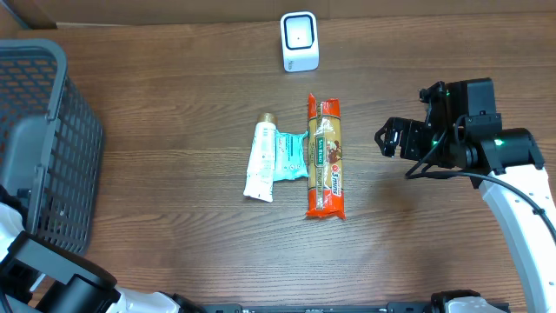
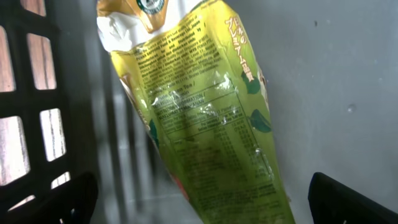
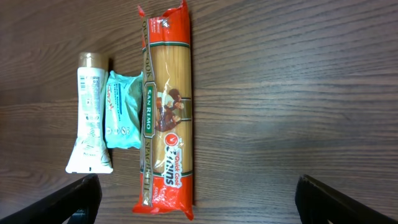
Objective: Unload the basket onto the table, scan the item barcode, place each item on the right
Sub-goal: 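Move the left gripper back into the basket toward remaining items, then grasp the green-yellow tea pouch in the basket with the left gripper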
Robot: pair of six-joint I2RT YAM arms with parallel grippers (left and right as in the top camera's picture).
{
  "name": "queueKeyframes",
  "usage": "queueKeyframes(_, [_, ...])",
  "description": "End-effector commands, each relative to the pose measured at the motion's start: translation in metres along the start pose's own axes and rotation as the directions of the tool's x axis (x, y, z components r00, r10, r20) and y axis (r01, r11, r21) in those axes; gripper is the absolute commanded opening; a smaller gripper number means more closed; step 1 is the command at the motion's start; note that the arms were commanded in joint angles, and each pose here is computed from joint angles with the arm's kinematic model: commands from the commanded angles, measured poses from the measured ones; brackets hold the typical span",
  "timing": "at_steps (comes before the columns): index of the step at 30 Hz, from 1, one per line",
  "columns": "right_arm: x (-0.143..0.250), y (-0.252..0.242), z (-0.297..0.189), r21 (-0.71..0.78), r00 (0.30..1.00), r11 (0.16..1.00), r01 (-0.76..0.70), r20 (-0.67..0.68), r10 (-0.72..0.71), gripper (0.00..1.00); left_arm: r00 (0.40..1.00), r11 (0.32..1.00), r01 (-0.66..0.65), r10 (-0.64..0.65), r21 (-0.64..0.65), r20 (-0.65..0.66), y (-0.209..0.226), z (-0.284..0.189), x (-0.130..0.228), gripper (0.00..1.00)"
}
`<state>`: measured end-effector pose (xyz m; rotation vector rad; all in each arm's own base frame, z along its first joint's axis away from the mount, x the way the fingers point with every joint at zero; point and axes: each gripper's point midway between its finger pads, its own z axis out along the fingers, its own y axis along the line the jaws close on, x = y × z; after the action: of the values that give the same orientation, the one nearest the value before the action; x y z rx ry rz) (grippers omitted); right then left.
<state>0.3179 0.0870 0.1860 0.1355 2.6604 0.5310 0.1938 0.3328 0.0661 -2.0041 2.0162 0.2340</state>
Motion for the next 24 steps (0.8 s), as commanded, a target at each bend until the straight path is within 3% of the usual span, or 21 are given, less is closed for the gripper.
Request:
queueKeyframes(1, [0.001, 0.000, 0.001, 0.006, 1.000, 1.000, -0.010, 0.002, 0.010, 1.00, 1.000, 1.000, -0.007, 0.007, -0.018, 0.003, 0.003, 0.006, 0.002, 0.98])
queueKeyframes(7, [0.001, 0.000, 0.001, 0.006, 1.000, 1.000, -0.010, 0.002, 0.010, 1.00, 0.999, 0.999, -0.040, 0.039, -0.029, -0.023, 0.002, 0.029, 0.005, 0.96])
queueKeyframes(10, [0.001, 0.000, 0.001, 0.007, 1.000, 1.000, -0.010, 0.001, 0.010, 1.00, 0.996, 0.997, -0.073, 0.070, -0.037, -0.062, 0.003, 0.040, 0.013, 0.90])
queueKeyframes(12, [0.001, 0.000, 0.001, 0.007, 1.000, 1.000, -0.010, 0.001, 0.010, 1.00, 0.994, 0.996, -0.082, 0.080, -0.026, -0.077, 0.002, 0.043, 0.016, 0.79])
queueKeyframes(17, [0.000, 0.000, 0.001, 0.005, 1.000, 1.000, -0.009, 0.004, 0.009, 1.00, 0.991, 0.994, -0.110, 0.111, 0.016, -0.081, -0.005, 0.043, 0.016, 0.21])
queueKeyframes(19, [0.000, 0.000, 0.001, 0.005, 1.000, 1.000, -0.009, 0.004, 0.009, 1.00, 0.990, 0.993, -0.114, 0.115, 0.019, -0.083, -0.006, 0.043, 0.017, 0.05])
queueKeyframes(24, [0.000, 0.000, 0.001, 0.005, 1.000, 1.000, -0.009, 0.004, 0.009, 1.00, 0.974, 0.966, -0.175, 0.197, 0.189, -0.108, -0.037, 0.032, 0.020, 0.04])
